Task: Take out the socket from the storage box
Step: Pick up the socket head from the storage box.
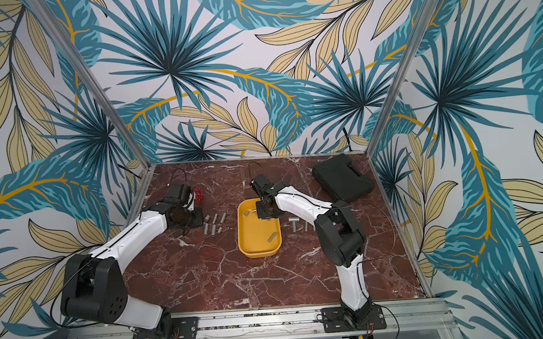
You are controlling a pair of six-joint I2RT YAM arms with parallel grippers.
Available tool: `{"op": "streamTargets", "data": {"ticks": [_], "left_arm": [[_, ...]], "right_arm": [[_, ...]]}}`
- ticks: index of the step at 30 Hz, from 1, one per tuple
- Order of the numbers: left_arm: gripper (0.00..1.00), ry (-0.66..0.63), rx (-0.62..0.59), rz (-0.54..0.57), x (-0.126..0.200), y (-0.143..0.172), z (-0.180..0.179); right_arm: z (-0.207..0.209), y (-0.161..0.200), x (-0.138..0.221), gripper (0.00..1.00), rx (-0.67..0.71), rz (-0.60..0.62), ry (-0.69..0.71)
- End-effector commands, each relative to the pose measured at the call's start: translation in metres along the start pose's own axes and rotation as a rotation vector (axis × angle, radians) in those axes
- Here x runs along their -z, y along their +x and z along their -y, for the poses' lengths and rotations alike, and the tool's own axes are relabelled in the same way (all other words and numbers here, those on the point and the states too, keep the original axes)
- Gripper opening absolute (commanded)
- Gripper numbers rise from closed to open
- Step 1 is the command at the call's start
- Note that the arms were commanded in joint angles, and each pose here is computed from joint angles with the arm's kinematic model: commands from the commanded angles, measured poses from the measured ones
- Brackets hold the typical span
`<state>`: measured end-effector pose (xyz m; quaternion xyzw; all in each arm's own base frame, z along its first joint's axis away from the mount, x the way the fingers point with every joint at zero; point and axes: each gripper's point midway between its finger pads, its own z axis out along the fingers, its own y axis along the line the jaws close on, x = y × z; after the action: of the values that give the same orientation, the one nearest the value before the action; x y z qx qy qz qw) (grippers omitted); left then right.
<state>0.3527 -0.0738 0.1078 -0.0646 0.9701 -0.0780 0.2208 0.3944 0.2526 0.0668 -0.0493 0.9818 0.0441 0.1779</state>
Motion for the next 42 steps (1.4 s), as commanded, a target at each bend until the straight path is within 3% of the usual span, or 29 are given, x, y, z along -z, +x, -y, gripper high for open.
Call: {"op": "streamTargets", "data": {"ticks": [1, 29, 42], "left_arm": [[0.37, 0.018, 0.012, 0.012, -0.001, 0.001, 0.0], [0.37, 0.024, 0.026, -0.014, -0.007, 0.014, -0.002], [0.37, 0.019, 0.024, -0.016, -0.007, 0.015, -0.003]], "right_arm": [[0.005, 0.001, -0.01, 0.29, -0.04, -0.007, 0.042], [0.008, 0.008, -0.053, 0.24, -0.055, -0.042, 0.087], [0.003, 0.004, -0.047, 0.08, -0.051, -0.018, 0.052]]}}
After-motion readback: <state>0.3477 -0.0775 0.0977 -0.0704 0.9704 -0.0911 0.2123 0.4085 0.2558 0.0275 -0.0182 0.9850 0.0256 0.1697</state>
